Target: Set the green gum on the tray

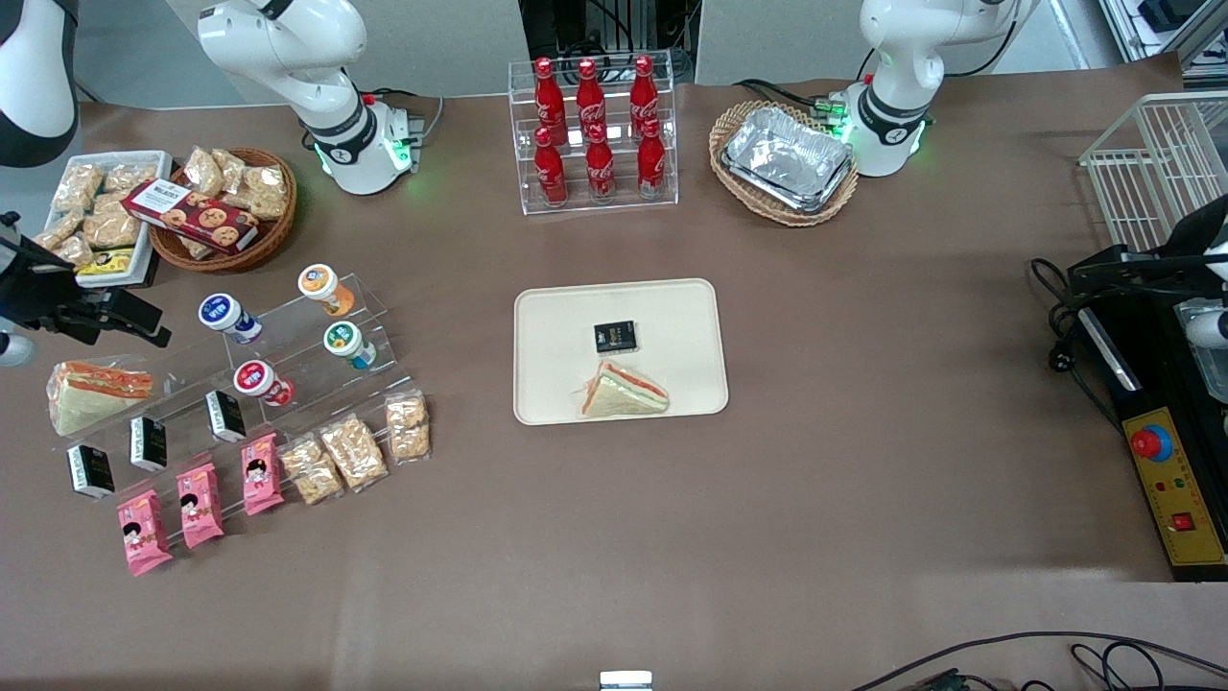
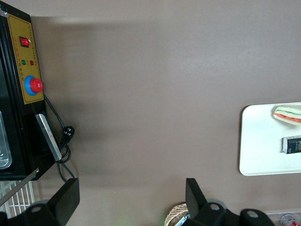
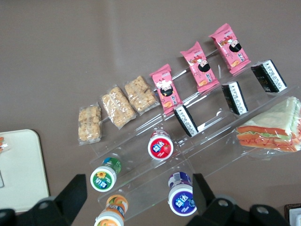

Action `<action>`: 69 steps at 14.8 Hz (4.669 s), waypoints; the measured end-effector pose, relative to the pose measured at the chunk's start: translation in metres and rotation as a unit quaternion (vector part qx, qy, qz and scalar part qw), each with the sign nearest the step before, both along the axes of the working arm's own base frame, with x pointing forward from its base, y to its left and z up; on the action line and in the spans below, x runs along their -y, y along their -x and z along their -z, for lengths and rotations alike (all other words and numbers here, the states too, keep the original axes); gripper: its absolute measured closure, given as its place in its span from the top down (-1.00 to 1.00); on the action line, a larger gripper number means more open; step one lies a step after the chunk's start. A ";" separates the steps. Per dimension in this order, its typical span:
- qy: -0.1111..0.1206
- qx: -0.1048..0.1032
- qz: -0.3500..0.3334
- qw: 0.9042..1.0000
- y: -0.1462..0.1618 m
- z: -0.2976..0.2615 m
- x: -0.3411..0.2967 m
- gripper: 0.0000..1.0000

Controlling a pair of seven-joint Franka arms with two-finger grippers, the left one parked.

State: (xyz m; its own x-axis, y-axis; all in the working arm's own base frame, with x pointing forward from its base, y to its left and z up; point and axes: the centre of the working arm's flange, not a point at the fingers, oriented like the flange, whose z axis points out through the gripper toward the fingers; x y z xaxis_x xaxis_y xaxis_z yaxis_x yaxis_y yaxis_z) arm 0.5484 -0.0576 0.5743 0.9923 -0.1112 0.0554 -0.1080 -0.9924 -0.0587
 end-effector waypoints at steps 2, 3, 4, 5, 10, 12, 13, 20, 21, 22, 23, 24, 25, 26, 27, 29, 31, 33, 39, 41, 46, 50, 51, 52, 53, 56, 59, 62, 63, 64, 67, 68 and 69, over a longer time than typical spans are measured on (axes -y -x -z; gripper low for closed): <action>0.000 0.000 -0.004 1.000 0.000 0.000 -0.004 1.00; 0.000 0.000 -0.005 1.000 0.000 -0.001 -0.006 1.00; 0.000 0.000 -0.006 1.000 -0.001 -0.001 -0.006 1.00; 0.000 0.000 -0.006 1.000 -0.001 0.000 -0.006 1.00; 0.000 -0.004 -0.007 1.000 0.000 0.002 -0.007 1.00; -0.002 -0.022 -0.017 1.000 0.003 0.006 -0.013 1.00; -0.002 -0.034 -0.028 0.999 0.005 0.009 -0.024 1.00; 0.003 -0.038 -0.076 0.996 0.038 0.036 -0.086 1.00; 0.003 -0.039 -0.075 0.996 0.043 0.042 -0.085 1.00; 0.003 -0.039 -0.074 0.996 0.045 0.046 -0.085 1.00; 0.003 -0.040 -0.074 0.996 0.046 0.050 -0.084 1.00; 0.003 -0.039 -0.073 0.997 0.045 0.054 -0.084 1.00; 0.003 -0.039 -0.073 0.997 0.044 0.059 -0.084 1.00; 0.003 -0.040 -0.073 0.997 0.042 0.065 -0.084 1.00; 0.003 -0.040 -0.072 0.997 0.039 0.073 -0.084 1.00; 0.004 -0.043 -0.072 0.996 0.031 0.089 -0.084 1.00; 0.006 -0.042 -0.072 0.996 0.025 0.109 -0.084 1.00; 0.007 -0.036 -0.073 0.997 0.024 0.131 -0.084 1.00; 0.010 -0.030 -0.089 0.996 0.029 0.180 -0.103 1.00; 0.011 -0.028 -0.099 0.995 0.035 0.192 -0.115 1.00; 0.013 -0.036 -0.112 0.993 0.050 0.218 -0.127 1.00; 0.014 -0.043 -0.114 0.992 0.062 0.236 -0.128 1.00; 0.014 -0.042 -0.114 0.993 0.064 0.241 -0.127 1.00; 0.014 -0.041 -0.113 0.993 0.067 0.245 -0.127 1.00; 0.014 -0.039 -0.113 0.993 0.070 0.249 -0.126 1.00; 0.015 -0.034 -0.112 0.993 0.074 0.257 -0.125 0.98; 0.015 -0.031 -0.112 0.993 0.074 0.258 -0.125 0.77; 0.015 -0.026 -0.113 0.993 0.073 0.257 -0.125 0.43; 0.015 -0.024 -0.113 0.993 0.073 0.257 -0.125 0.40; 0.015 -0.023 -0.113 0.993 0.073 0.256 -0.125 0.35; 0.015 -0.020 -0.112 0.993 0.072 0.255 -0.125 0.17; 0.015 -0.019 -0.112 0.993 0.072 0.255 -0.124 0.17; 0.015 -0.017 -0.111 0.994 0.072 0.254 -0.124 0.17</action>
State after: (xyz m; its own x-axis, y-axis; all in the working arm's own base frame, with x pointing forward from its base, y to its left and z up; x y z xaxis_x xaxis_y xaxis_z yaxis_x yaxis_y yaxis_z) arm 0.4768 0.0659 0.3200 0.9935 0.1115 0.0212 0.1121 -0.9933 -0.0289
